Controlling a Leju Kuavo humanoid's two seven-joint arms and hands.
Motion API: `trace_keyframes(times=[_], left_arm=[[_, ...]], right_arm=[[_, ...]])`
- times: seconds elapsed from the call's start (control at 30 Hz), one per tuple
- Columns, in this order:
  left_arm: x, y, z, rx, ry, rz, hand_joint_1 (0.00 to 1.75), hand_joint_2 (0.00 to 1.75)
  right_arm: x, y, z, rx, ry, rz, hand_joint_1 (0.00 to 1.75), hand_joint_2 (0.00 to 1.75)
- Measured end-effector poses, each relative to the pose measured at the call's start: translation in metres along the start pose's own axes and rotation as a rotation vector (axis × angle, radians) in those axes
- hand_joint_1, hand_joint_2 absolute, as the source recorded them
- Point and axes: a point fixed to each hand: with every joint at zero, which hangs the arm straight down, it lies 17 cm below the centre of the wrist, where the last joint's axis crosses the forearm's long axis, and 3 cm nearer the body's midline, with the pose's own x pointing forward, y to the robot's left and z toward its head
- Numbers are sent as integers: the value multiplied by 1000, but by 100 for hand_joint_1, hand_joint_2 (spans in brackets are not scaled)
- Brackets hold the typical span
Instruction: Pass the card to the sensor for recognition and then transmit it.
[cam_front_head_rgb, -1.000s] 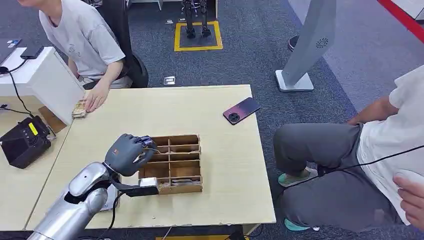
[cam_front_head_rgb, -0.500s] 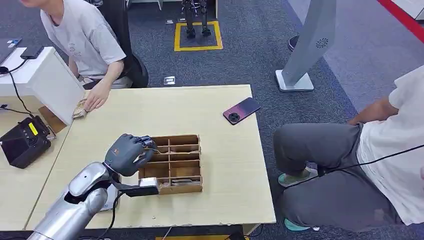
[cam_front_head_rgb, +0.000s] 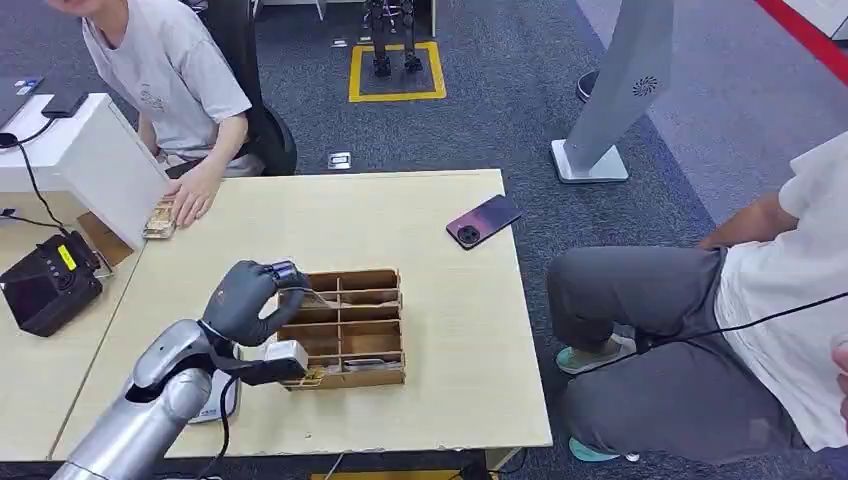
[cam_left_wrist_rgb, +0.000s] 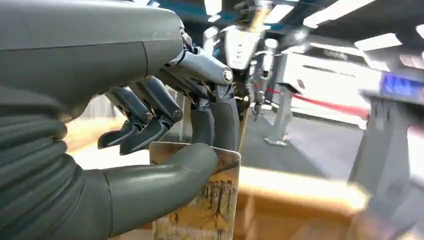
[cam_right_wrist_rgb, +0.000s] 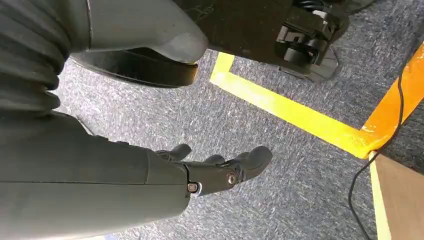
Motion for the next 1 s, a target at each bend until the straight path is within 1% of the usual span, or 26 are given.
trace_keyframes(times=[0.07, 0.17, 0.4, 0.8, 0.9, 1.0], left_arm=[[1, 22, -11, 21, -9, 3, 175, 175], [4, 36, -16, 46, -21, -6, 175, 175], [7, 44, -18, 71, -32, -12, 175, 175], [10, 44, -21, 80, -37, -11, 175, 175], [4, 53, -25, 116, -1, -102, 175, 175], [-5, 73, -39, 185, 47, -210, 175, 175]], right_arm=[[0, 0, 0, 0, 1, -6, 0, 175], [0, 0, 0, 0, 2, -10, 0, 175], [0, 0, 0, 0, 2, -11, 0, 175], [0, -1, 0, -3, 3, -13, 0, 175], [-1, 0, 0, -1, 7, -10, 0, 175], [0, 0, 0, 1, 5, 3, 0, 175]])
